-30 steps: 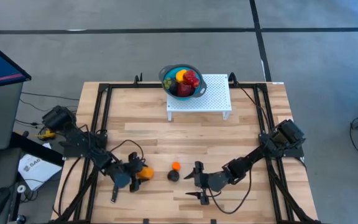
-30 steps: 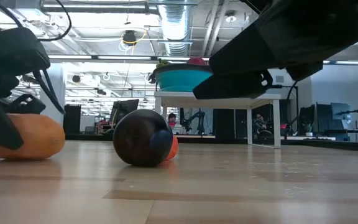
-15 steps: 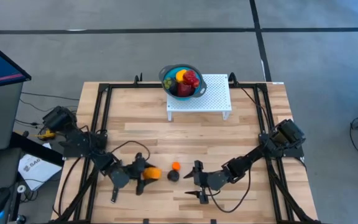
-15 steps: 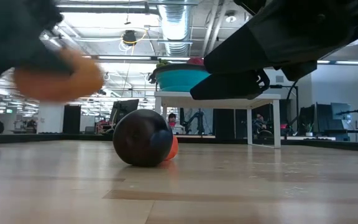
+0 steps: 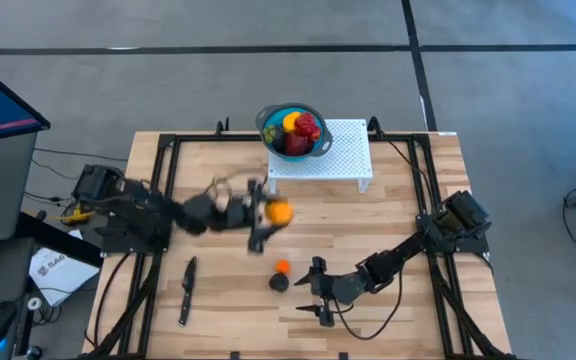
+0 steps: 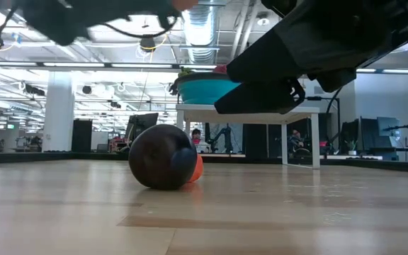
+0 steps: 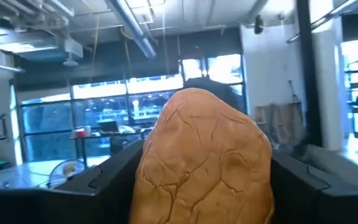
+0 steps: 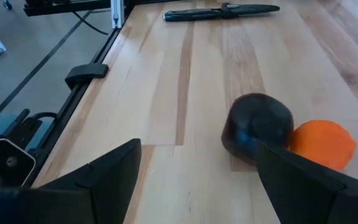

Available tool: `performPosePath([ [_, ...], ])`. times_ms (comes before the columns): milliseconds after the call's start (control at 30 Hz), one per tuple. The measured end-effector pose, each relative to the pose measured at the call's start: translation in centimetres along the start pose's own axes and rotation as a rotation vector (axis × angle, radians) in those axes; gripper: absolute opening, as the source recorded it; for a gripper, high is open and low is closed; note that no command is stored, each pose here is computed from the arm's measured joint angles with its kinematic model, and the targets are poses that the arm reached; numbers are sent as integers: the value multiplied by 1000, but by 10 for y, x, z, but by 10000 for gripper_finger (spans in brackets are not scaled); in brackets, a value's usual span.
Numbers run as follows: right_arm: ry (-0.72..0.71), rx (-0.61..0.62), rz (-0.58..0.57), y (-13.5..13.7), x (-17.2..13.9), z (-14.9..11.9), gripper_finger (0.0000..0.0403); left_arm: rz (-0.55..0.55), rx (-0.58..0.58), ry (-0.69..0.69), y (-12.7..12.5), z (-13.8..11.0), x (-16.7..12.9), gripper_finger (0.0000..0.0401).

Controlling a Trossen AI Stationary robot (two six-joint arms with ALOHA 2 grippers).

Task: Pick & Place Fruit
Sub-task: Put the potato into the blue strainer bowl on the shelf

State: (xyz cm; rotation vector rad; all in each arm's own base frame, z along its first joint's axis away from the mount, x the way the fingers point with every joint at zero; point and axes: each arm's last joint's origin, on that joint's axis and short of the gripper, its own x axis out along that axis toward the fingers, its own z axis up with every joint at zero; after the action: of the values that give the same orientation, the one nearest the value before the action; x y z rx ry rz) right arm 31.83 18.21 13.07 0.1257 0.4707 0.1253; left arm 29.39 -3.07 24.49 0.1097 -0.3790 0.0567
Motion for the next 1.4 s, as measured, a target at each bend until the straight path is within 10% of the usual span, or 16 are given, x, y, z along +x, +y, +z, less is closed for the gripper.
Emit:
performPosePath([
  [433, -31, 150, -55, -22, 7, 9, 306, 268, 158, 303, 173, 84, 59, 258],
  [733, 90, 173, -194, -59, 7, 9, 306, 390, 15, 487, 259, 55, 61, 258],
  [1400, 119, 172, -382, -134, 7, 15, 306, 389, -212, 564, 301, 6, 51, 260],
])
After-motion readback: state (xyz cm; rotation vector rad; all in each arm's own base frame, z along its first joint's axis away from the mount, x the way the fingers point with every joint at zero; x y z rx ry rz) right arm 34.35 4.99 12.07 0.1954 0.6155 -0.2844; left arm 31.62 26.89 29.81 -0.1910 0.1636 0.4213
